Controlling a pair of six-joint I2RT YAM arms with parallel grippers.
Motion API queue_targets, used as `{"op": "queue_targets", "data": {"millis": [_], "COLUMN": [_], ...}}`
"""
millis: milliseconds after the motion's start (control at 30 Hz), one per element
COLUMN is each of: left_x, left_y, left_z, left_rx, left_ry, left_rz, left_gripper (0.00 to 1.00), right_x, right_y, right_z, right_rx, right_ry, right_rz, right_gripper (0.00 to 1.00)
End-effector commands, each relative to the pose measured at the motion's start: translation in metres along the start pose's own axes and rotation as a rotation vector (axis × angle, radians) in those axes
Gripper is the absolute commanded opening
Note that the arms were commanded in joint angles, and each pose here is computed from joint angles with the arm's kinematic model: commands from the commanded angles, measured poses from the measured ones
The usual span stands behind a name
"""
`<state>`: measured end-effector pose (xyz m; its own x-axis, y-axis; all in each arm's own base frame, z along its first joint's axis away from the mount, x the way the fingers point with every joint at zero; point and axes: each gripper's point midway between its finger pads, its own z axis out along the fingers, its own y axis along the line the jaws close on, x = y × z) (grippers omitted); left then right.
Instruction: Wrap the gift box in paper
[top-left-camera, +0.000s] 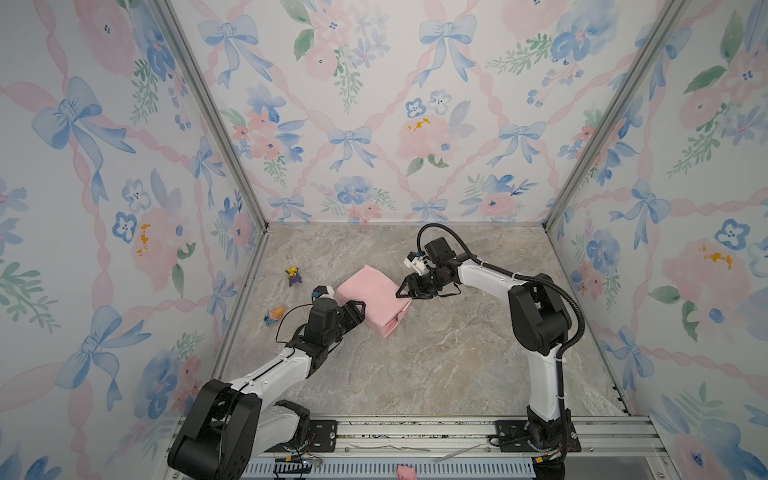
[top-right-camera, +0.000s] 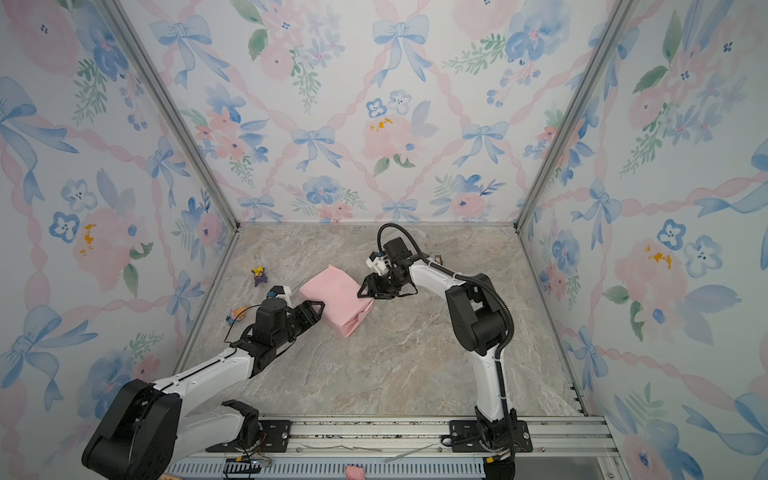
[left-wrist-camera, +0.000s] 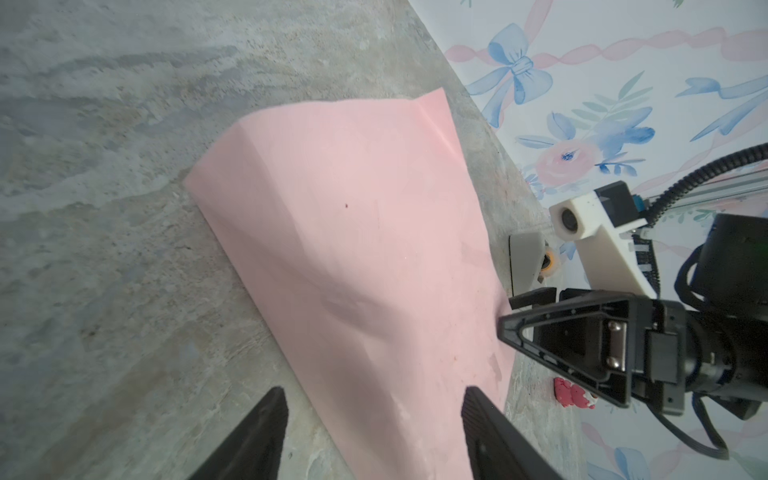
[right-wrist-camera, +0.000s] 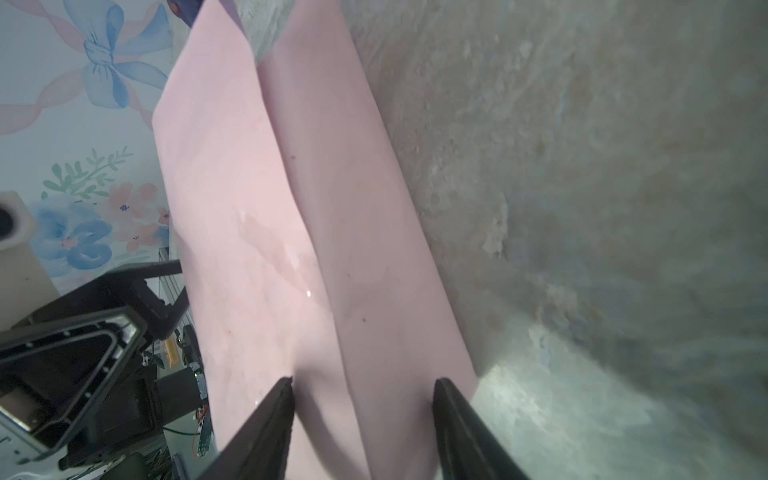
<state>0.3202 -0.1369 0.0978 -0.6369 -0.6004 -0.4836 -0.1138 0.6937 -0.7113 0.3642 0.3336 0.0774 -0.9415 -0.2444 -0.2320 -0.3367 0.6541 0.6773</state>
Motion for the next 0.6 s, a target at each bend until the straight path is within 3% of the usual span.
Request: {"op": "queue_targets", "data": {"millis": [0, 300, 433, 567], "left_x": [-0.009, -0.009, -0.010, -0.019], "left_y": [-0.023, -0.020, -0.012, -0.017], "left_z": [0.008, 0.018, 0.011, 0.002], "left_rx": [0.088, 0.090, 0.084, 0.093], "left_ry": [0.006, 0.047, 0.034, -0.007], "left_rz": [0.032, 0.051, 0.045, 0.089], "left_gripper": [0.68, 0.68, 0.68, 0.64], "right_x": [0.008, 0.011, 0.019, 0.030], "right_y": [0.024, 0.009, 0.009, 0.014], "right_z": [-0.015, -0.043, -0.049, -0.061], "right_rx": [-0.041, 0.052, 0.115, 0.108], "right_ry": [-0.016, -0.069, -0.063, -0.160], "right_rz": [0.003, 0.049, -0.005, 0.006], "right_gripper": [0.56, 0.62, 0.59, 0.55]}}
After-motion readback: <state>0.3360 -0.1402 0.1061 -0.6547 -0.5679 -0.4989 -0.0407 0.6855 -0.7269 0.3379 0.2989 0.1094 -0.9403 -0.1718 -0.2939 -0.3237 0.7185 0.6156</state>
